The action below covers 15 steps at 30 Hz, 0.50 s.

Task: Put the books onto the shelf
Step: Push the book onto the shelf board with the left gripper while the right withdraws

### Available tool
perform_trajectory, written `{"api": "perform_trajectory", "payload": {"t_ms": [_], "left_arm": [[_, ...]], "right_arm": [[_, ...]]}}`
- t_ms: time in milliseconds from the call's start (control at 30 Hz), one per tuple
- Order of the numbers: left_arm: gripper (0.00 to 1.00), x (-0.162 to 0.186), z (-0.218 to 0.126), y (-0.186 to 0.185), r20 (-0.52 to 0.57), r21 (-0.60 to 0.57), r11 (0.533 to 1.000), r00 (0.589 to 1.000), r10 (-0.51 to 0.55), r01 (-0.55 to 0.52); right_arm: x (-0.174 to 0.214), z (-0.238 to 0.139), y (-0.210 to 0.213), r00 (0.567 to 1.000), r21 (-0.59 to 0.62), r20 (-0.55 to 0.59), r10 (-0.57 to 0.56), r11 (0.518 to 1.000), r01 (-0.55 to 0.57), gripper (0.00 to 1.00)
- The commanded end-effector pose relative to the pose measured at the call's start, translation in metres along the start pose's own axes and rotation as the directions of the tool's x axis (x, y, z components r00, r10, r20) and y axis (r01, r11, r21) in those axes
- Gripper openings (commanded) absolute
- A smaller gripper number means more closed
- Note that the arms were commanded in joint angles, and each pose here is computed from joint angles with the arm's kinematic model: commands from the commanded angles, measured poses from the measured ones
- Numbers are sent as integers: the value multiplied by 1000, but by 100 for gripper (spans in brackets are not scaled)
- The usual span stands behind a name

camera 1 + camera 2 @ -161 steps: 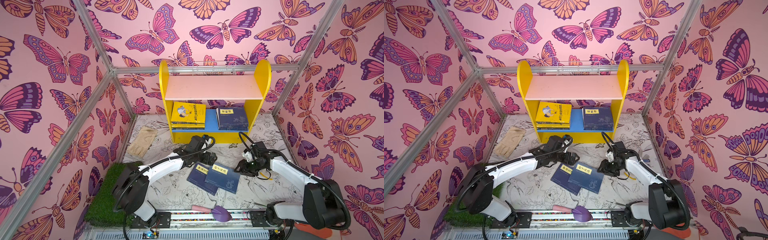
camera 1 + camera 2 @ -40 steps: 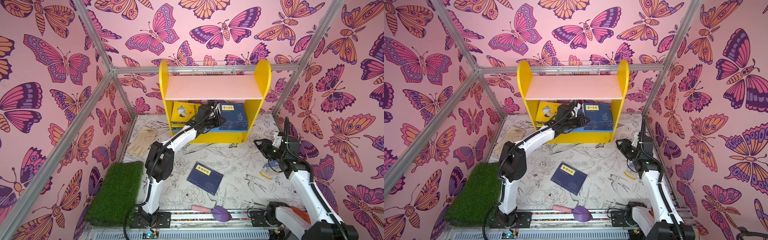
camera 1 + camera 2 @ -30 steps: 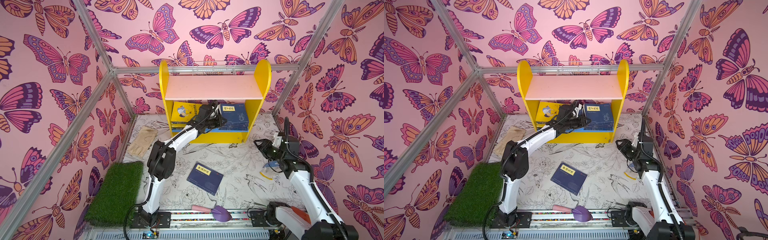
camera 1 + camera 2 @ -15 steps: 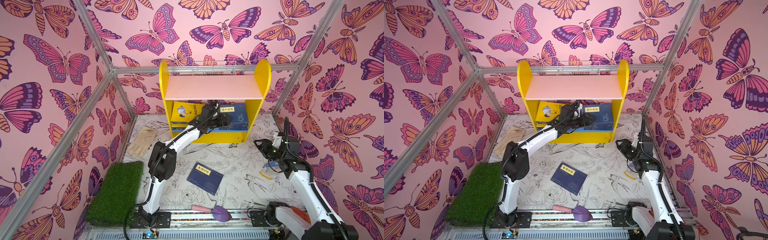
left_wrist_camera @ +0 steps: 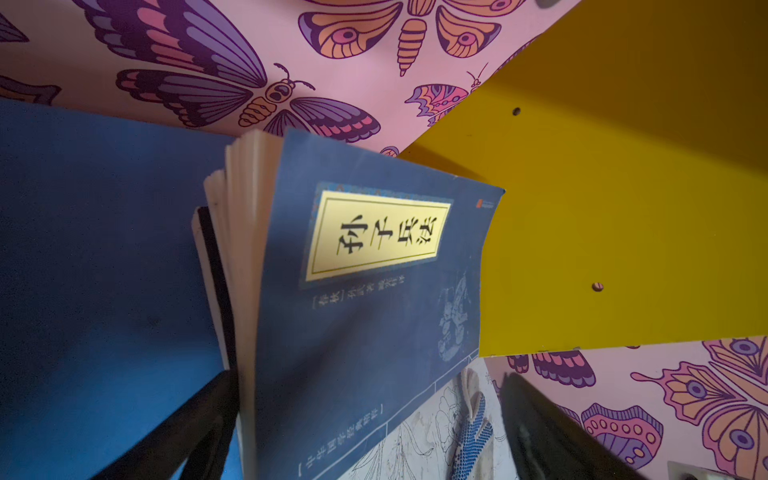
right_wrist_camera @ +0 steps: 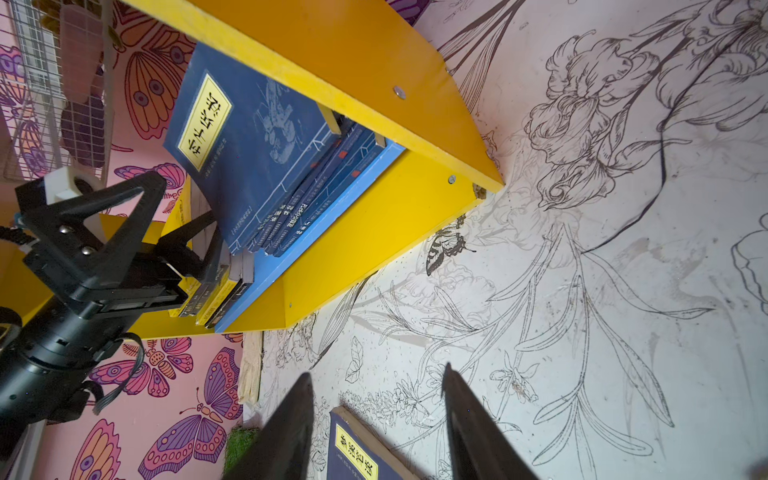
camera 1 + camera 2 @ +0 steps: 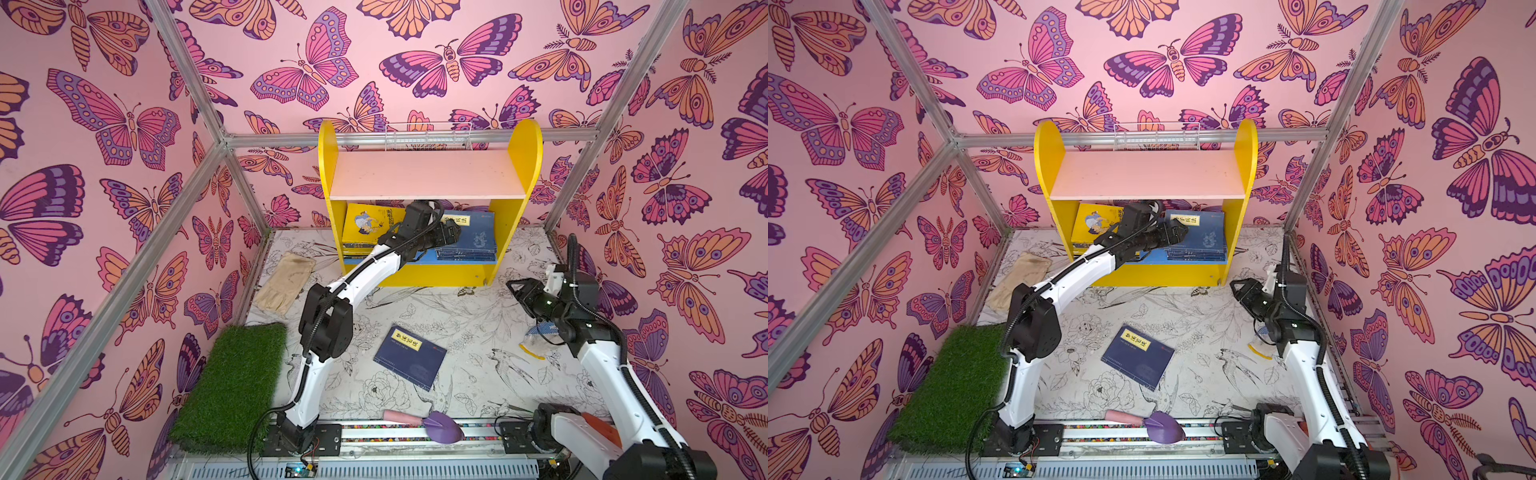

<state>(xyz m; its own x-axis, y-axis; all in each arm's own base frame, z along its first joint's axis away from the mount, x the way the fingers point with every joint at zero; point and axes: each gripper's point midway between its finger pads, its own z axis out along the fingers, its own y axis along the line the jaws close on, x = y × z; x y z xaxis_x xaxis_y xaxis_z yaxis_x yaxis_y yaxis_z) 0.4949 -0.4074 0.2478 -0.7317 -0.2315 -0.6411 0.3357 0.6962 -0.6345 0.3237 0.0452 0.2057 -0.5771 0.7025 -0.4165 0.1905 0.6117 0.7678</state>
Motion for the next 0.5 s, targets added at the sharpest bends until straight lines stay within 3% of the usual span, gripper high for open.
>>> {"api": "perform_trajectory", "payload": {"t_ms": [0, 467], "left_arm": [[99, 6, 6, -4, 1, -21, 1000, 1000, 17, -17], [99, -10, -15, 11, 72, -119, 993, 997, 25, -17]], "right_arm": [[2, 3, 3, 999, -23, -25, -27, 999, 26, 47], [17, 35, 40, 968, -12, -130, -213, 977, 213, 40]]}}
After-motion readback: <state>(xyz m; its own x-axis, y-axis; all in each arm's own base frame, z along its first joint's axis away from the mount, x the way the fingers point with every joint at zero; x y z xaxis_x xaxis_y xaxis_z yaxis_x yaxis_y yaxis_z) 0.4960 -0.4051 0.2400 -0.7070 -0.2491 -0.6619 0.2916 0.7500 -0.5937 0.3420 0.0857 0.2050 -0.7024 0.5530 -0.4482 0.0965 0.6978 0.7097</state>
